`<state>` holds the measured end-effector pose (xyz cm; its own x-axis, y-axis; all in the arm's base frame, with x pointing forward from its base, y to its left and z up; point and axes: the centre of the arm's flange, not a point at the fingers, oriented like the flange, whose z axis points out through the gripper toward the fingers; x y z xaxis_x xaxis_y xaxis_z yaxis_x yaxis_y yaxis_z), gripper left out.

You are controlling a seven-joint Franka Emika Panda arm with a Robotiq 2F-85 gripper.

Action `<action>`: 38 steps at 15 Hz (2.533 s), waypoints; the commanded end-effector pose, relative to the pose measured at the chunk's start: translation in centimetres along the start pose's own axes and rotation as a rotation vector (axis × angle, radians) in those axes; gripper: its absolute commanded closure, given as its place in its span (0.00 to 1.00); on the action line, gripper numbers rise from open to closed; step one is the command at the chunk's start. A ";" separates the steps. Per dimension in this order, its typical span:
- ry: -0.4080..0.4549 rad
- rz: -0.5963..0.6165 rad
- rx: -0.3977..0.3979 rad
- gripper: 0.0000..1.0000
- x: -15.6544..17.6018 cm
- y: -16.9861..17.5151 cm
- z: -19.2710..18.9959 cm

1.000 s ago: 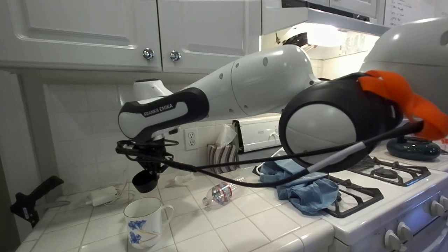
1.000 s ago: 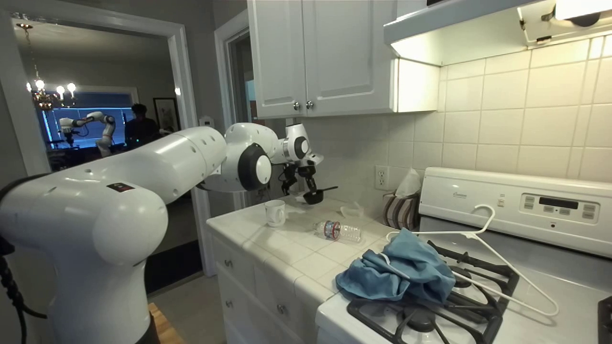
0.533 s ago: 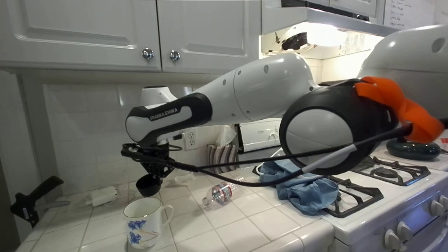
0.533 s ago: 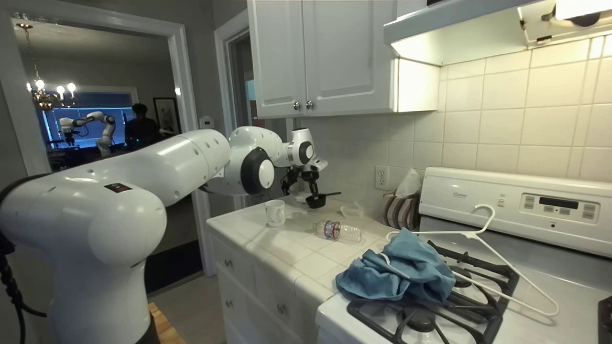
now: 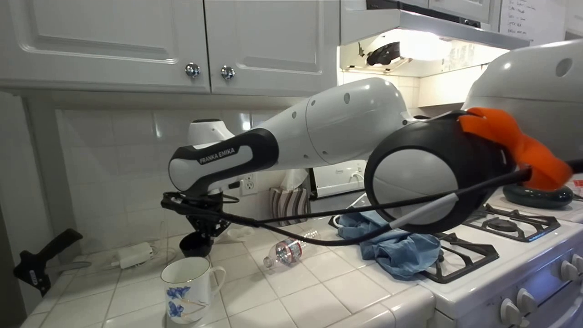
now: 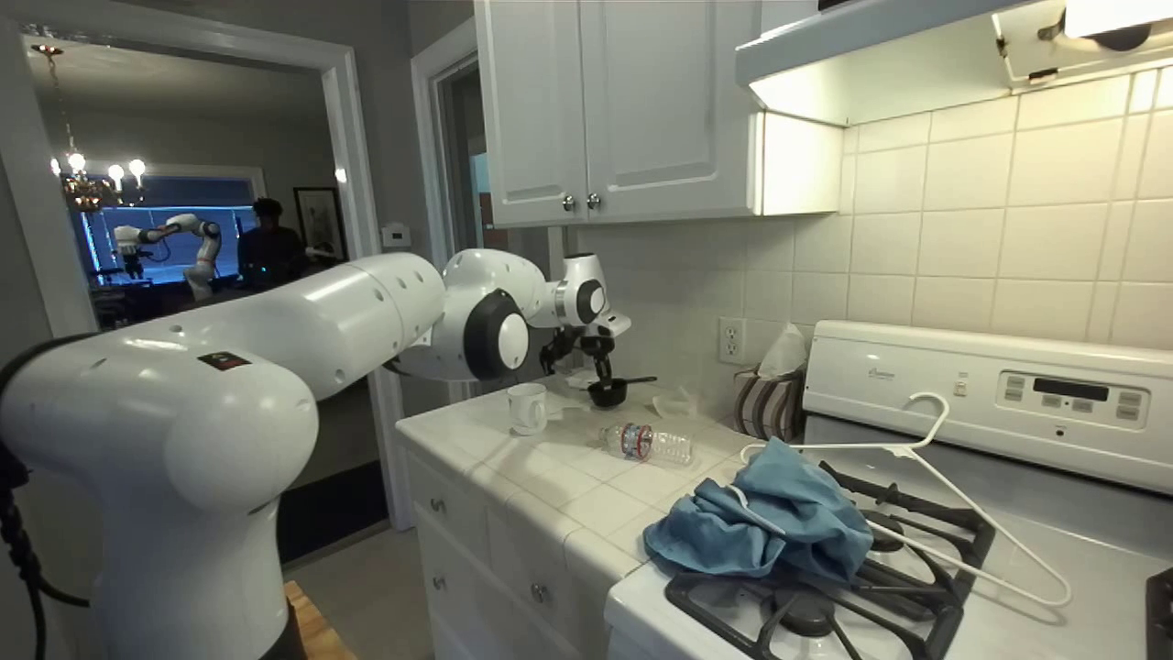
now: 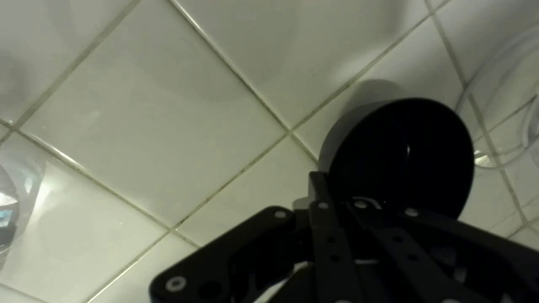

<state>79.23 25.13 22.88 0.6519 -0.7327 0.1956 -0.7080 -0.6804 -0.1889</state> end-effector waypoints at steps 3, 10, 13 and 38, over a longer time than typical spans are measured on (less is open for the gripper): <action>-0.031 0.041 0.068 0.99 -1.8 4.0 -0.8; -0.056 0.060 0.091 0.95 -1.6 4.1 -0.3; -0.066 0.068 0.093 0.97 -1.5 4.2 -0.1; 0.117 -0.429 -0.216 0.00 -7.6 4.6 -4.3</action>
<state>76.95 29.27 23.12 0.8162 -0.4908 0.3049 -0.5227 -0.8521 0.0277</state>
